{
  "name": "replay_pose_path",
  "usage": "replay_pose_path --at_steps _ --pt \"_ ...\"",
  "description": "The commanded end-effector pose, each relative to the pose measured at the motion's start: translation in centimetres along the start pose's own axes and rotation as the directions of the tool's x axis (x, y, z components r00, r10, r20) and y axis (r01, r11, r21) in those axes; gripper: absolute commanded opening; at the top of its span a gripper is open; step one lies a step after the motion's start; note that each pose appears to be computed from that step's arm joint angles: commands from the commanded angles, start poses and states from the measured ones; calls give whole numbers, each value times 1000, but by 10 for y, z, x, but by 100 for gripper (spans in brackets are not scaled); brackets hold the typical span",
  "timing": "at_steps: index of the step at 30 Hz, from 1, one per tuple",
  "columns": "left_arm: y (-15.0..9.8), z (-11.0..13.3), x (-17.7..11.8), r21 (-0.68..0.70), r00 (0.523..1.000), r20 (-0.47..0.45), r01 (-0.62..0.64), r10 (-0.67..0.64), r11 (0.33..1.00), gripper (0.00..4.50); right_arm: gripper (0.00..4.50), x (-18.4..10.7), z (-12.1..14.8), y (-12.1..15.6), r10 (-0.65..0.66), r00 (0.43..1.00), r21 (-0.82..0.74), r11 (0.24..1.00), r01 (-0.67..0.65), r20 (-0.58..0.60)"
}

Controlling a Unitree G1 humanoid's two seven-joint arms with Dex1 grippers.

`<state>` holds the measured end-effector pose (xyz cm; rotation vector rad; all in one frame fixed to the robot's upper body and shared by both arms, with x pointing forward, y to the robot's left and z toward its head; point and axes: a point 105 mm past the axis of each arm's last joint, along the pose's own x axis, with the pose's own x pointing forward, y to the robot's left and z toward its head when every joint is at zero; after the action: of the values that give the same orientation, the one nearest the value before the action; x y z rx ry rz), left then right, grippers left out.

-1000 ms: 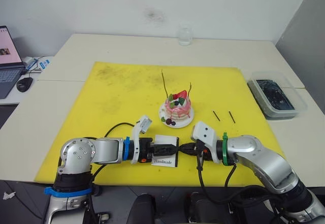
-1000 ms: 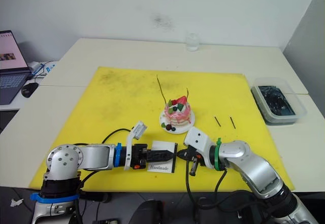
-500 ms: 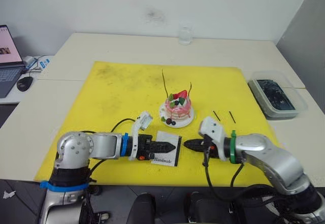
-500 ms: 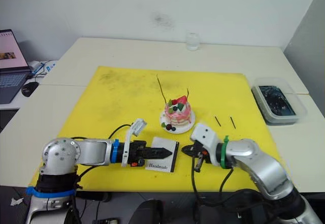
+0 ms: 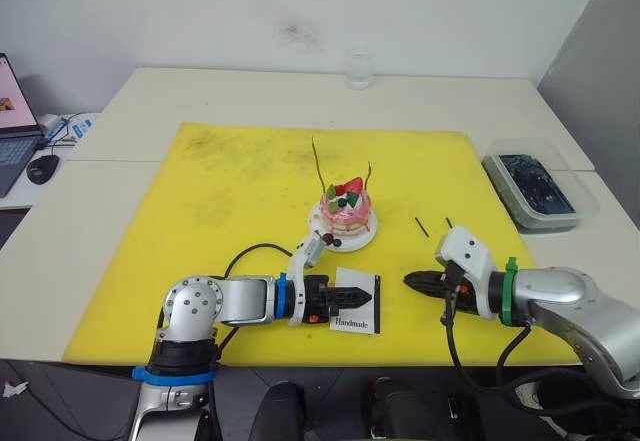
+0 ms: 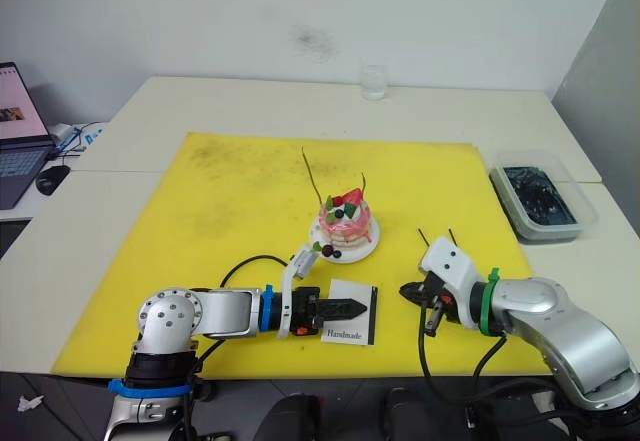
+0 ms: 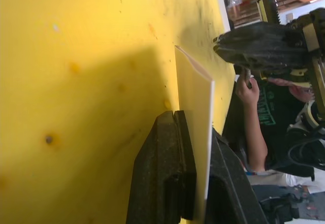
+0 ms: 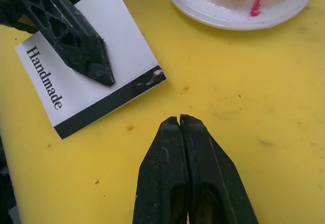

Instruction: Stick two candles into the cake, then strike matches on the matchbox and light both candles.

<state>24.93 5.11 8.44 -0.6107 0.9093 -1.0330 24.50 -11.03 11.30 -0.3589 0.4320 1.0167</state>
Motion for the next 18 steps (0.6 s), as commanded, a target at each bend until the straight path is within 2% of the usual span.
replay_pose_path --at_steps 1,4,10,14,18 --pt "0 -1 -1 -10 1000 11 12 -12 1000 3 0 0 10 -1 -30 999 -50 998 33 46" --pt "-8 -2 -5 52 999 5 33 -33 998 3 0 -8 19 -8 -68 991 -57 996 75 112" --pt "-31 6 -20 118 984 95 138 -150 983 3 0 -27 27 -22 -184 960 -68 977 202 213" --pt "-49 13 -46 199 962 138 205 -235 958 3 0 -39 33 -39 -332 893 -33 933 358 302" --pt "-51 13 -58 268 969 134 168 -209 949 3 0 -36 26 -56 -445 837 19 886 464 317"
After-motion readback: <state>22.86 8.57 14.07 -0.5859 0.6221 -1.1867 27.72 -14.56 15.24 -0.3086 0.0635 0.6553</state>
